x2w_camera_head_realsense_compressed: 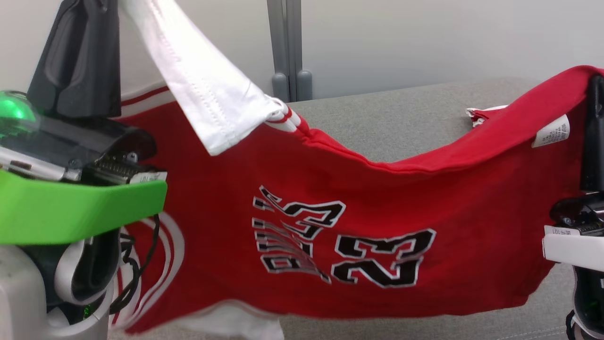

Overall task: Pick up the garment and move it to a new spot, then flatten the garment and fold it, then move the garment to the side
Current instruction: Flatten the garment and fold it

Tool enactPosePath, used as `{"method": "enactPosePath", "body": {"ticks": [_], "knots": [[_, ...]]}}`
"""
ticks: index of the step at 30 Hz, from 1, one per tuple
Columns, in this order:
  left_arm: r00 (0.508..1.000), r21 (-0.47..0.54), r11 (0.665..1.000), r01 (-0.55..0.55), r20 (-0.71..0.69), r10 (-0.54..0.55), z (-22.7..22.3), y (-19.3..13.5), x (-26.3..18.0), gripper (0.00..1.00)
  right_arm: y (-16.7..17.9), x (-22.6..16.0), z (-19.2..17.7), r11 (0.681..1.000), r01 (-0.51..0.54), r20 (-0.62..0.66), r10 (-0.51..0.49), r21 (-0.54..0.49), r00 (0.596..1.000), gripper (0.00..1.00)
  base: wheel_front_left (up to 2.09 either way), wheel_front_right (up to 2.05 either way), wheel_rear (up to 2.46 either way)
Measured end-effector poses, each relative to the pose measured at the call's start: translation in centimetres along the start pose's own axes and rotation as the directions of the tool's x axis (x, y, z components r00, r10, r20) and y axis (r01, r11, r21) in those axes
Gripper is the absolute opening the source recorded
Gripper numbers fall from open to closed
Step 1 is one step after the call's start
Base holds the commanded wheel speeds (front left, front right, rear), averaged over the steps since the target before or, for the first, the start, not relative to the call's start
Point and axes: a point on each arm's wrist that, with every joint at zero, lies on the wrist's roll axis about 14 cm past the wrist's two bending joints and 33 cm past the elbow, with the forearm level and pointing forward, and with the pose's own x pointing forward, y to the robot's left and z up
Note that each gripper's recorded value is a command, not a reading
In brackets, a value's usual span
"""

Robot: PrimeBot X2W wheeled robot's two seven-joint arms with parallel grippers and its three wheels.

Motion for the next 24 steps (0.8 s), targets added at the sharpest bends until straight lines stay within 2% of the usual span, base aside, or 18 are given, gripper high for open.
{"method": "enactPosePath", "body": {"ticks": [4, 8, 11, 14, 17, 20, 24], "knots": [[0.996, -0.016, 1.0, -0.022, -0.081, 0.021, -3.0, 1.1, 0.9, 0.0, 0.0, 0.6, -2.4, 1.0, -0.009, -0.085, 0.01, 0.017, 0.996, 0.0, 0.0, 0.0, 0.0], [0.986, -0.007, 0.999, -0.044, -0.161, 0.043, -6.9, 3.3, 2.7, 0.0, -0.1, 3.1, -5.7, 0.998, -0.029, -0.148, 0.036, 0.05, 0.988, 0.0, 0.0, 0.0, 0.0], [0.977, 0.01, 0.998, -0.056, -0.203, 0.057, -9.6, 5.3, 4.8, 0.0, 0.2, 6.4, -7.9, 0.995, -0.065, -0.157, 0.076, 0.073, 0.985, 0.0, 0.0, 0.0, 0.0], [0.973, 0.061, 0.996, -0.07, -0.215, 0.081, -11.5, 7.8, 8.1, 0.0, 0.7, 11.4, -9.3, 0.992, -0.114, -0.134, 0.121, 0.054, 0.984, 0.0, 0.0, 0.0, 0.0], [0.976, 0.104, 0.989, -0.103, -0.179, 0.121, -12.7, 10.6, 11.7, 0.0, 0.1, 16.6, -10.6, 0.992, -0.125, -0.106, 0.123, -0.017, 0.987, 0.0, 0.0, 0.0, 0.0], [0.985, 0.089, 0.985, -0.146, -0.082, 0.153, -13.0, 12.8, 15.2, 0.0, -0.8, 21.3, -12.1, 0.99, -0.108, -0.072, 0.102, -0.086, 0.992, 0.0, 0.0, 0.0, 0.0], [0.984, 0.059, 0.982, -0.178, 0.015, 0.178, -14.3, 14.7, 17.5, 0.0, -1.9, 24.8, -15.8, 0.986, -0.086, -0.079, 0.075, -0.142, 0.994, 0.0, 0.0, 0.0, 0.0]]}}
